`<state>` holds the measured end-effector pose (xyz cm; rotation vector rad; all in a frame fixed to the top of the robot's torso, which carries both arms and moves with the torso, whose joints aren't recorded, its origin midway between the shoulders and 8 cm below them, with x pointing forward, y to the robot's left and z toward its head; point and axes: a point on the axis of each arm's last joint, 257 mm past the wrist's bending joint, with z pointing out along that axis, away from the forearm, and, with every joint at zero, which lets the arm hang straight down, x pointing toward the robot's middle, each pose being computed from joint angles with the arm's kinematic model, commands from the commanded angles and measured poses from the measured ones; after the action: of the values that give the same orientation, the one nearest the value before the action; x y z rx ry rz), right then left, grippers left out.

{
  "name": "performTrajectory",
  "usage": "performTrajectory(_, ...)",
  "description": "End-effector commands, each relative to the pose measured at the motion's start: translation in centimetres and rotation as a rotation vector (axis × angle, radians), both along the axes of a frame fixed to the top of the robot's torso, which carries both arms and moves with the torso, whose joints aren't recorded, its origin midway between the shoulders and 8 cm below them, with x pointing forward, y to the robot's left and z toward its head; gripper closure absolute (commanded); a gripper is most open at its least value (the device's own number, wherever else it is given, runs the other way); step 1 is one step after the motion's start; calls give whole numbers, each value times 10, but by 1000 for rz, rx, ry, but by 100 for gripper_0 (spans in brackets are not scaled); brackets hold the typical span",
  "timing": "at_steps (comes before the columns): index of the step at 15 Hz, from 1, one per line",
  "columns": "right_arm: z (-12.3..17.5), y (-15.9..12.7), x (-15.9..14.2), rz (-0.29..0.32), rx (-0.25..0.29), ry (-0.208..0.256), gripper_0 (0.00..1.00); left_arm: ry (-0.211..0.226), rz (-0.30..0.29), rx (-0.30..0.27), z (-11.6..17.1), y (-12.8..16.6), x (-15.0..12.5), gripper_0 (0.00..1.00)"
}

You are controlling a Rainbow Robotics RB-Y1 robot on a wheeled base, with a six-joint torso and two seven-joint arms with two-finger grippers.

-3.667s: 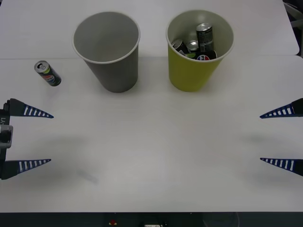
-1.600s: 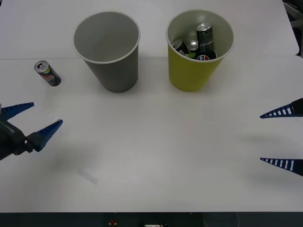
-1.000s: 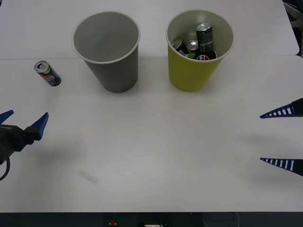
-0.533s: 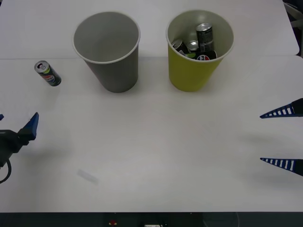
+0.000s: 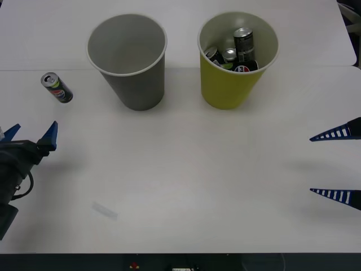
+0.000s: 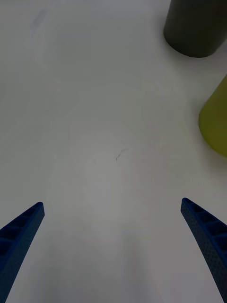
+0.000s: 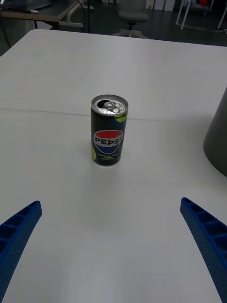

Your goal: Put the can into the green bin and the plastic bottle into the gray bin

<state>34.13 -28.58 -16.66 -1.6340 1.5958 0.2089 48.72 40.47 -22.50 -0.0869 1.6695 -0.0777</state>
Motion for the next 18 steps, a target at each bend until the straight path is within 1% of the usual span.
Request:
performTrajectory(1, 0, 0, 0, 0, 0, 0, 0, -4, 13, 26, -5, 3, 25, 0)
performTrajectory(3, 0, 0, 0, 0, 0, 0, 0, -7, 30, 50, -9, 9, 42, 0)
performTrajectory(5, 0, 0, 0, 0, 0, 0, 0, -9, 48, 59, -12, 12, 58, 0)
performTrajectory(7, 0, 0, 0, 0, 0, 0, 0, -13, 60, 60, -13, 11, 72, 0)
performTrajectory(8, 0, 0, 0, 0, 0, 0, 0, 1, 57, 55, -16, 7, 82, 0)
performTrajectory(12, 0, 0, 0, 0, 0, 0, 0, 7, 84, 59, -18, 8, 107, 0)
performTrajectory(13, 0, 0, 0, 0, 0, 0, 0, 16, 86, 56, -21, 8, 113, 0)
performTrajectory(14, 0, 0, 0, 0, 0, 0, 0, 8, 97, 58, -18, 7, 121, 0)
performTrajectory(18, 0, 0, 0, 0, 0, 0, 0, 18, 114, 41, -17, -1, 145, 0)
